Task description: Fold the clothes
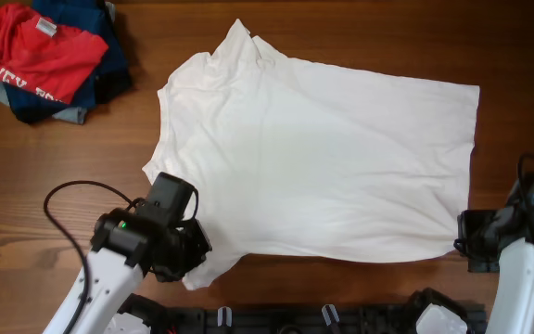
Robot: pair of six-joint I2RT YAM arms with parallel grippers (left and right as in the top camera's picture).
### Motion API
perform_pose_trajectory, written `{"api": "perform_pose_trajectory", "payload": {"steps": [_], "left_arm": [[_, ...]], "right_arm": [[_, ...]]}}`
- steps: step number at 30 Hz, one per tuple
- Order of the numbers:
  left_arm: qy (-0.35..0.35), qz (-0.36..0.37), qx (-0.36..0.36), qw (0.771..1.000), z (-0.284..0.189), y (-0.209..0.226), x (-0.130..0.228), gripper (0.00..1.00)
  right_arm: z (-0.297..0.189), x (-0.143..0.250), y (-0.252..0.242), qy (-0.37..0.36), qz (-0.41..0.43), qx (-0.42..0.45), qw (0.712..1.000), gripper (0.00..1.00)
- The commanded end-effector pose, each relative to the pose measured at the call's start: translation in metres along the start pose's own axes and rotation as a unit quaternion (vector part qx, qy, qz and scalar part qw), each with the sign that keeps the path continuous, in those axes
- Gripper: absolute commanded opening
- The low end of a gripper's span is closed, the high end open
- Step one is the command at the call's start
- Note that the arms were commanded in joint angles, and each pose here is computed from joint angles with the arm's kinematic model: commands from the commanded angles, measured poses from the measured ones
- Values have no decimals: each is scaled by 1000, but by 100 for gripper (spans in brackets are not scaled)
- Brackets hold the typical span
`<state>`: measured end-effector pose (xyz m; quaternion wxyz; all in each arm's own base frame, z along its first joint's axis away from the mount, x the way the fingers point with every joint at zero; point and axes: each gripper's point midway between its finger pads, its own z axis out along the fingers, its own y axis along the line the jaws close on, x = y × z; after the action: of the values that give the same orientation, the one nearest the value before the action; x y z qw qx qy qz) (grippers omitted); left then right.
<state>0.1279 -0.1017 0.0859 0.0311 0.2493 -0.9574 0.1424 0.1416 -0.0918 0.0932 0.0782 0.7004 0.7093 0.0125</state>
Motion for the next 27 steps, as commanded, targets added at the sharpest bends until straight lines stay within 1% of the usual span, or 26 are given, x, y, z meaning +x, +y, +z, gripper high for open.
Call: {"api": "perform_pose_trajectory", "payload": {"steps": [1,8,13,17,21,23,27], "left_arm": [[-65,14,53,996,-16,-23,-20,4],[-191,25,95,977,-28,-58,-77,4],[-275,20,108,955,-34,-80,-120,4],[-308,20,115,944,-31,-95,-143,4],[-334,53,131,932,-31,-115,-160,4],[-355,47,129,925,-30,-118,-171,4],[-373,39,111,921,-24,-116,-183,4]], "right_arm": [[-17,-10,6,-40,5,-35,999,5],[-11,-13,9,-37,7,-26,999,5],[4,-14,4,-21,18,16,999,4],[18,-14,-4,-11,30,59,998,5],[31,-14,-9,-6,44,84,995,5],[41,-16,-2,-4,44,73,996,5],[48,-25,19,-15,43,32,998,6]]}}
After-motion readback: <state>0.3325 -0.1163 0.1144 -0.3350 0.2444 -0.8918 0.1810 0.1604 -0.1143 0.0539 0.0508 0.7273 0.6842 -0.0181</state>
